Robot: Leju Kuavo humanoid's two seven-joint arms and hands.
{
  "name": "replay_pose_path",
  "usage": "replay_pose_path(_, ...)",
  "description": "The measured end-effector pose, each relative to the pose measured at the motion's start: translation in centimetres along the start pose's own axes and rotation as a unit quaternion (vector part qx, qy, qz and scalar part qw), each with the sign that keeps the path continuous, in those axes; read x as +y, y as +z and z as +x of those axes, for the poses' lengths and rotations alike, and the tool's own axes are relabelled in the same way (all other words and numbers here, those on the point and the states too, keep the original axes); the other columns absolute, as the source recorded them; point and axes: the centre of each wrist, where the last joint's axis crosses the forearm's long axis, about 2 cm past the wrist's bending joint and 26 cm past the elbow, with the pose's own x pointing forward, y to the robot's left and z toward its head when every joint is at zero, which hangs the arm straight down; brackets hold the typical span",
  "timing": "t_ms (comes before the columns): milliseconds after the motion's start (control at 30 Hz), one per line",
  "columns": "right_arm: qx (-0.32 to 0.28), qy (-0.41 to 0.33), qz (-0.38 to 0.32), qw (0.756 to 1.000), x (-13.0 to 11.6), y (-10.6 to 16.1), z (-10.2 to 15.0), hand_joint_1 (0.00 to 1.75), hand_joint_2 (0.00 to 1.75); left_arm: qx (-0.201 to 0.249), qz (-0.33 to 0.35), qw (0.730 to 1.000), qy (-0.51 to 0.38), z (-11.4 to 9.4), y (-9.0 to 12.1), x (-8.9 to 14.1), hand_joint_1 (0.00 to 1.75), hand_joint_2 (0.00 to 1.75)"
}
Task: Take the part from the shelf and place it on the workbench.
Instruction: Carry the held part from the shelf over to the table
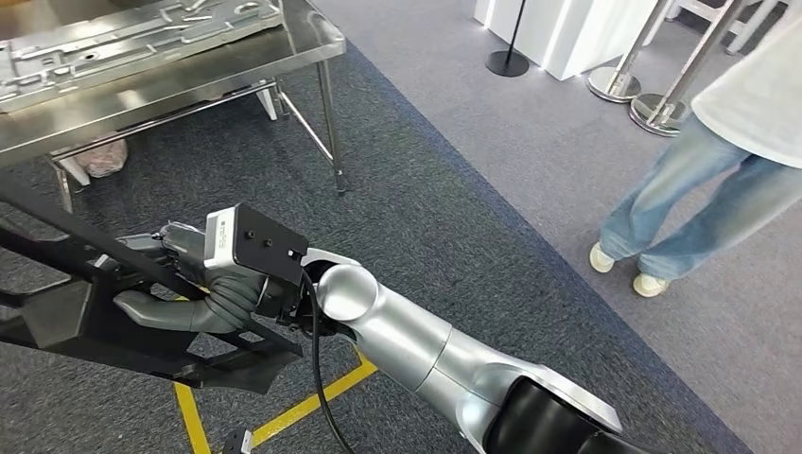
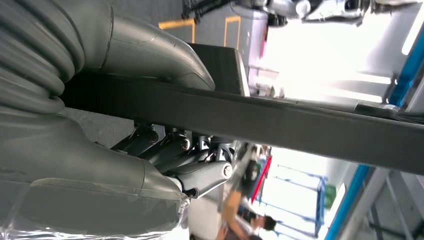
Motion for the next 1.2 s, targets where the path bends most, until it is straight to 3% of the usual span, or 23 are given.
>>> replay_pose_path(1200, 0.003, -0.029, -0.009, 1.000, -0.35, 0.46, -0.38, 1.75, 1.75, -0.006, -0.002, 1.000, 0.003, 0.14, -0.05, -0.02, 0.00, 1.75)
